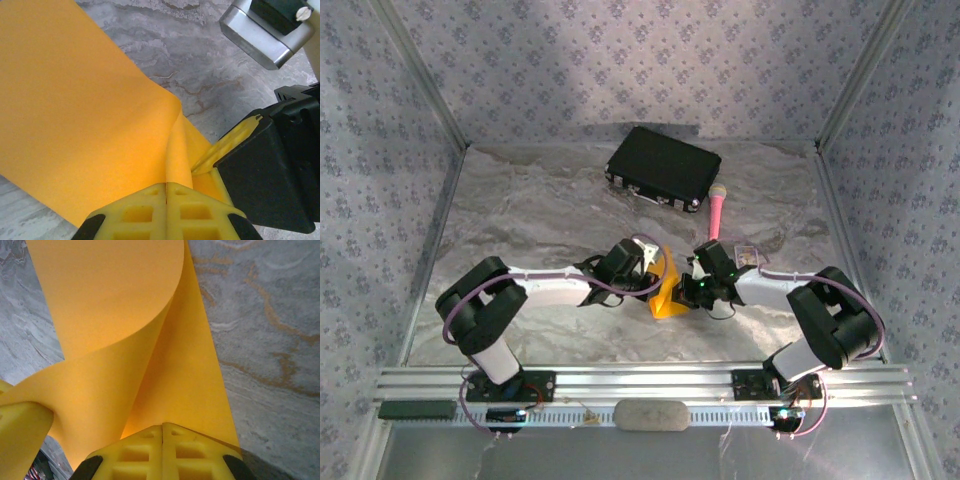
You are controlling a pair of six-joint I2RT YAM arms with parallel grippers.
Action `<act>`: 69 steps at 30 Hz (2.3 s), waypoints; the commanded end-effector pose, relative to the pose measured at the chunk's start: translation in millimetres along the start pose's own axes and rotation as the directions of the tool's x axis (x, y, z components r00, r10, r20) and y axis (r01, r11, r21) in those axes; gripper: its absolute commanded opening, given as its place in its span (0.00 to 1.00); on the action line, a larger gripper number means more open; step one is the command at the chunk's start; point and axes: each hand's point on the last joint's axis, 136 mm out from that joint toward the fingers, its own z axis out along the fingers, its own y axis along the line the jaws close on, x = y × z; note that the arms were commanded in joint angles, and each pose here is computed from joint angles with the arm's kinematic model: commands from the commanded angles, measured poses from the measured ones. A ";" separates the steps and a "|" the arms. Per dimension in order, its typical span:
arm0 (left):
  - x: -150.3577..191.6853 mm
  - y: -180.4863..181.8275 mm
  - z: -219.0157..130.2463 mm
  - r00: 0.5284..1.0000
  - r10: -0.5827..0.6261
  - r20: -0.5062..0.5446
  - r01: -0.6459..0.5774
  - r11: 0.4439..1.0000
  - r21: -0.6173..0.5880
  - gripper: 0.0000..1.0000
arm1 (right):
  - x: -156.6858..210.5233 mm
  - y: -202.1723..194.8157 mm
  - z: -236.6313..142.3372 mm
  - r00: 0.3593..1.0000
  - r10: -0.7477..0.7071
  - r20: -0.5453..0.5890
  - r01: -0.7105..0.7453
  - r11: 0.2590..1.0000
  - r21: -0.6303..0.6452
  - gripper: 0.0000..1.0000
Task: Fold a paper plane with a square sheet of paper (pick it up from the middle)
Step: Fold the triangle a second time at the center of the table.
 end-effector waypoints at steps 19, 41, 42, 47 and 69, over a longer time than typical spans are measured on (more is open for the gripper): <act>13.0 30.7 5.7 1.000 0.011 -0.017 -0.013 0.994 -0.113 0.01 | 6.0 -14.1 0.4 1.000 0.017 -0.013 -0.016 0.998 0.065 0.04; 20.5 35.9 11.7 0.999 -0.004 -0.036 -0.001 0.992 -0.127 0.02 | 4.8 -12.2 -0.6 1.000 0.014 -0.010 -0.013 0.998 0.065 0.05; 20.9 35.6 12.0 0.999 -0.006 -0.036 0.001 0.992 -0.125 0.02 | 4.6 -12.7 -0.7 1.000 0.014 -0.009 -0.013 0.998 0.066 0.05; 22.4 35.8 14.5 0.999 -0.009 -0.039 0.004 0.993 -0.121 0.02 | 5.0 -14.0 -0.4 1.000 0.016 -0.011 -0.015 0.998 0.069 0.05; 15.6 25.4 13.1 1.000 0.020 -0.022 -0.021 0.997 -0.074 0.03 | 4.4 -16.1 -1.6 1.000 0.020 -0.010 -0.019 0.997 0.073 0.05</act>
